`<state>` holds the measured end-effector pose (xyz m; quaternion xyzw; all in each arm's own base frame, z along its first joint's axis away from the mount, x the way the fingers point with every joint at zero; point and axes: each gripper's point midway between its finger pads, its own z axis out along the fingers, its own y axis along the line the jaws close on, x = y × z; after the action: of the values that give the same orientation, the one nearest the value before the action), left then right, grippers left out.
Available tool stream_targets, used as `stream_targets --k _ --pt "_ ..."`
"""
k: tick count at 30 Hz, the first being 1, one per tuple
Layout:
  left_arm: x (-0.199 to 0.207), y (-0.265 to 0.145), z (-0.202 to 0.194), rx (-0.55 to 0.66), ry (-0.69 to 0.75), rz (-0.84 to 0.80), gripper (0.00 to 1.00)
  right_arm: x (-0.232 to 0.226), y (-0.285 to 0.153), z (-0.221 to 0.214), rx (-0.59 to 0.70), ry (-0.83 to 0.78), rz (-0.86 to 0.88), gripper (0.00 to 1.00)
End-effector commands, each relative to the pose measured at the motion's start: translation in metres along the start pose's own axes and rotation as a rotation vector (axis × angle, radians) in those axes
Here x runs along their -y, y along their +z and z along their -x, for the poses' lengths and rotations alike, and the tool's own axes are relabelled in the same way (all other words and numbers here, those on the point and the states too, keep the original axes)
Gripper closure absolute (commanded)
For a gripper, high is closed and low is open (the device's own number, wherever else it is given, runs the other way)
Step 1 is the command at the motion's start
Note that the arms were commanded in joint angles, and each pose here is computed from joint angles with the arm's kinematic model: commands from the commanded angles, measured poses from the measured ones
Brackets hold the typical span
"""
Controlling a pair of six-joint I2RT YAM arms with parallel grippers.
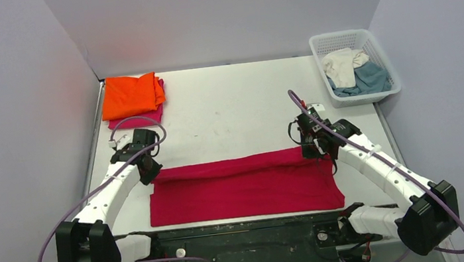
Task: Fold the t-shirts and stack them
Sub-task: Fold the other side of the tshirt into a rectangle
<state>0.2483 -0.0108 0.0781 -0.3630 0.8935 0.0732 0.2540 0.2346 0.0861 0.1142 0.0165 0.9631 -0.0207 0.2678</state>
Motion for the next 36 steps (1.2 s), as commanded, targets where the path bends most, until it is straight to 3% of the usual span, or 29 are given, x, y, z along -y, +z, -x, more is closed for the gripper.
stream_targets --k 1,12,22,24,25,26,27,29,31,36 --pt "-0.012 -0.004 0.006 0.041 -0.044 0.041 1.00 0.006 -0.004 -0.022 -0.039 0.008 -0.006 1.00" --pt "-0.019 -0.007 0.005 0.055 -0.077 0.039 1.00 0.004 -0.005 -0.029 -0.047 0.005 0.014 1.00" --pt "-0.031 0.018 -0.025 -0.012 -0.080 0.087 1.00 0.008 0.020 -0.066 -0.128 0.024 -0.011 1.00" --pt "-0.034 0.016 -0.025 -0.013 -0.088 0.104 0.83 0.011 0.023 -0.084 -0.172 0.038 -0.022 0.87" --pt "-0.040 0.013 -0.027 -0.018 -0.087 0.129 0.59 0.012 0.021 -0.093 -0.191 0.042 -0.025 0.70" --pt "-0.039 0.008 -0.022 -0.007 -0.095 0.127 0.47 0.013 0.020 -0.106 -0.214 0.063 -0.029 0.66" --pt "-0.046 0.003 -0.021 -0.003 -0.095 0.152 0.28 0.017 0.016 -0.117 -0.249 0.069 -0.038 0.60" --pt "-0.045 -0.010 -0.011 0.023 -0.114 0.129 0.20 0.022 0.006 -0.132 -0.269 0.099 -0.040 0.54" --pt "-0.037 -0.027 0.004 0.068 -0.144 0.063 0.18 0.023 -0.004 -0.133 -0.245 0.103 -0.005 0.46" --pt "0.005 -0.053 0.018 0.094 -0.143 -0.217 0.15 0.009 -0.013 -0.089 -0.072 0.109 0.082 0.17"
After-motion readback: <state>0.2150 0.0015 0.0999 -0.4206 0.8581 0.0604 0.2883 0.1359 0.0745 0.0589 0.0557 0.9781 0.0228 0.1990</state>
